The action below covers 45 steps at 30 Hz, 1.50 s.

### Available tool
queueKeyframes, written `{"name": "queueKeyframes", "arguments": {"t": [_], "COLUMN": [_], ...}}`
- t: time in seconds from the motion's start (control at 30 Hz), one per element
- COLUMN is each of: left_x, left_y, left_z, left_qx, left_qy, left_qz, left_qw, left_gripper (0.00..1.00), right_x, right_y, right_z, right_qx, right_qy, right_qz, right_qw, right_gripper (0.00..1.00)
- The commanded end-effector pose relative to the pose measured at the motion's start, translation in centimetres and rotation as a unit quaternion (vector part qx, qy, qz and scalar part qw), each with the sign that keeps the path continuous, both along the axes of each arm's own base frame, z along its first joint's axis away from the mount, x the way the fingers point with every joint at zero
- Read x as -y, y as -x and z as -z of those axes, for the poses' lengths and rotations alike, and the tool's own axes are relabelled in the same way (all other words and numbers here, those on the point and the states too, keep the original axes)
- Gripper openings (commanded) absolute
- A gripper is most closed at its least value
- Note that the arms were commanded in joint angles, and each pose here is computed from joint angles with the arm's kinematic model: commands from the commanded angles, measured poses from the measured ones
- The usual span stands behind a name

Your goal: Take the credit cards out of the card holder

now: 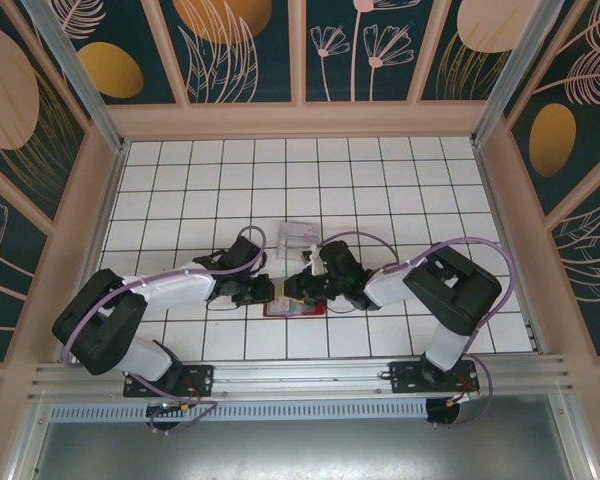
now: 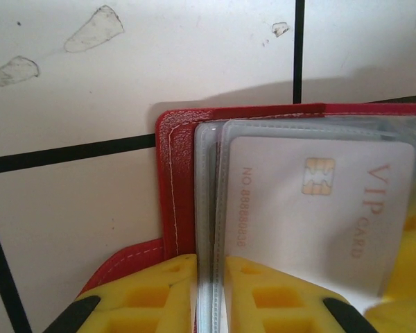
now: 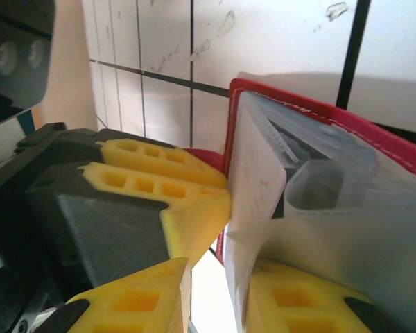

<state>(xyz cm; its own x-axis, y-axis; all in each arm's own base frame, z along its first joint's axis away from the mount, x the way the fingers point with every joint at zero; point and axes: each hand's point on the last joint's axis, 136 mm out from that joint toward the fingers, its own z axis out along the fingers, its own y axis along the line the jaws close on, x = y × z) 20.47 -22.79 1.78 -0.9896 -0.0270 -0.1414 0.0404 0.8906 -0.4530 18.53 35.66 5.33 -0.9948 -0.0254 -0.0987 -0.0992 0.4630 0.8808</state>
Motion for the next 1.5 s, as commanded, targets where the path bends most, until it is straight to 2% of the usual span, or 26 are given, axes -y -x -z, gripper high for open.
{"name": "queueKeyframes", "arguments": {"t": [0.0,0.23,0.77,1.0,1.27,1.47], "left_x": [-2.1,-2.0,-2.0,-2.0,-2.3,-1.8], "left_y": [1.8,2.0,1.9,1.9,0.1,-0.8], "left_z": [2.2,2.2,2.3,2.2,-0.2,-1.9], "left_qx": [-0.037,-0.039,-0.042,-0.041,0.007,0.028], "left_qy": [-0.047,-0.044,-0.047,-0.047,-0.050,-0.035], "left_qz": [-0.013,-0.016,-0.015,-0.016,-0.045,-0.054], "left_qw": [0.998,0.998,0.998,0.998,0.998,0.998], "left_gripper": [0.20,0.20,0.19,0.19,0.22,0.29], "right_x": [-1.1,-0.5,0.8,0.9,1.7,2.2], "right_y": [0.5,0.8,1.1,1.1,0.5,0.3], "right_z": [-4.0,-3.3,-2.4,-2.3,-1.6,-0.6], "right_qx": [0.040,0.033,0.026,0.026,0.022,0.023], "right_qy": [-0.068,-0.060,-0.048,-0.047,-0.028,0.002], "right_qz": [-0.024,-0.022,-0.009,-0.007,-0.001,-0.054], "right_qw": [0.997,0.997,0.998,0.999,0.999,0.998], "right_gripper": [0.24,0.17,0.17,0.10,0.07,0.03]}}
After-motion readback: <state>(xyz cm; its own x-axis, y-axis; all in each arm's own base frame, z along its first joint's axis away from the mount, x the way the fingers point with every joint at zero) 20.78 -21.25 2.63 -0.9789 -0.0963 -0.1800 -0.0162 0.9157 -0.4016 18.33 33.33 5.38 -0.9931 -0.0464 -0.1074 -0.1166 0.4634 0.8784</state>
